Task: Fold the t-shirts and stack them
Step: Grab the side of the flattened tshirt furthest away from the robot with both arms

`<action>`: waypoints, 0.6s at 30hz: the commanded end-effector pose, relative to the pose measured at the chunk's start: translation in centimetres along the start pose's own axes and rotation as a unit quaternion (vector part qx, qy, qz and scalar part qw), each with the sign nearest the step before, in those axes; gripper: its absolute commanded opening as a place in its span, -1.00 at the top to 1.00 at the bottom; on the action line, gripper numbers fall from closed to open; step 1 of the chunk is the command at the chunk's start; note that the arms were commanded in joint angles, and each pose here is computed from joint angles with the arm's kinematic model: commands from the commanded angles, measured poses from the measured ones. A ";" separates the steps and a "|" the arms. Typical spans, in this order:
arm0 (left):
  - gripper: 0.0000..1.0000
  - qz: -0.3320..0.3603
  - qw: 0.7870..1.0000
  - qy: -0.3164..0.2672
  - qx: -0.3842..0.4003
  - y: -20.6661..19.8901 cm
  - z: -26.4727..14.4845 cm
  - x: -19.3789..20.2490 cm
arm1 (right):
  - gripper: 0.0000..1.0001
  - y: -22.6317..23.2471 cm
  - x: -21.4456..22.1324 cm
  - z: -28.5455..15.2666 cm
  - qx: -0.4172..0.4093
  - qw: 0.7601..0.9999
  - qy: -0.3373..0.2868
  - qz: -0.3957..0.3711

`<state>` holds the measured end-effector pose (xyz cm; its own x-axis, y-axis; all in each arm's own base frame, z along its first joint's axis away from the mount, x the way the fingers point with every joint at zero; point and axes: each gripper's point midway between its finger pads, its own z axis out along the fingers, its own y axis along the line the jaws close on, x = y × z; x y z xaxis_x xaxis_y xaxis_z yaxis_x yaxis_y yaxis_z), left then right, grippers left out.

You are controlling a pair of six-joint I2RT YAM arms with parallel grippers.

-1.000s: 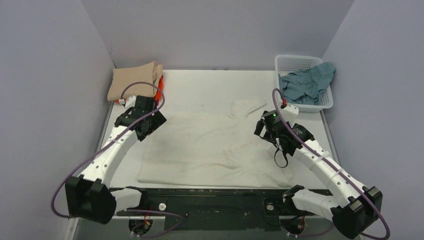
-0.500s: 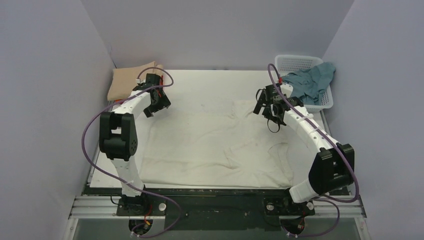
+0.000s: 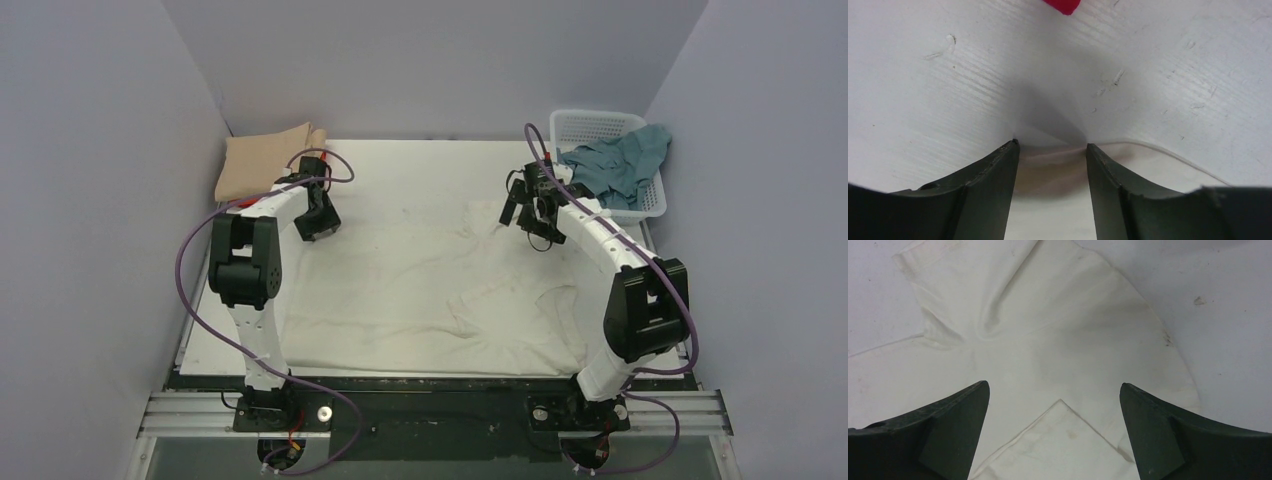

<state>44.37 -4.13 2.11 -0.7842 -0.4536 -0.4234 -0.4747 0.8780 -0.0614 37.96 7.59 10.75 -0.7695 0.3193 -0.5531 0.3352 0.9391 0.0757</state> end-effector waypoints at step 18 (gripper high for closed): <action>1.00 0.004 0.999 0.019 -0.047 2.1 1.4 1.9 | -0.89 3.2 -4.3 3.7 0.006 1.000 -0.020 0.007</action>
<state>43.50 -2.36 1.70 -0.7809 -0.4444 -0.4389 -0.5067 0.8616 0.0292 41.93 9.05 9.30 -0.7810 0.3165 -0.5384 0.3220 0.9427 0.0871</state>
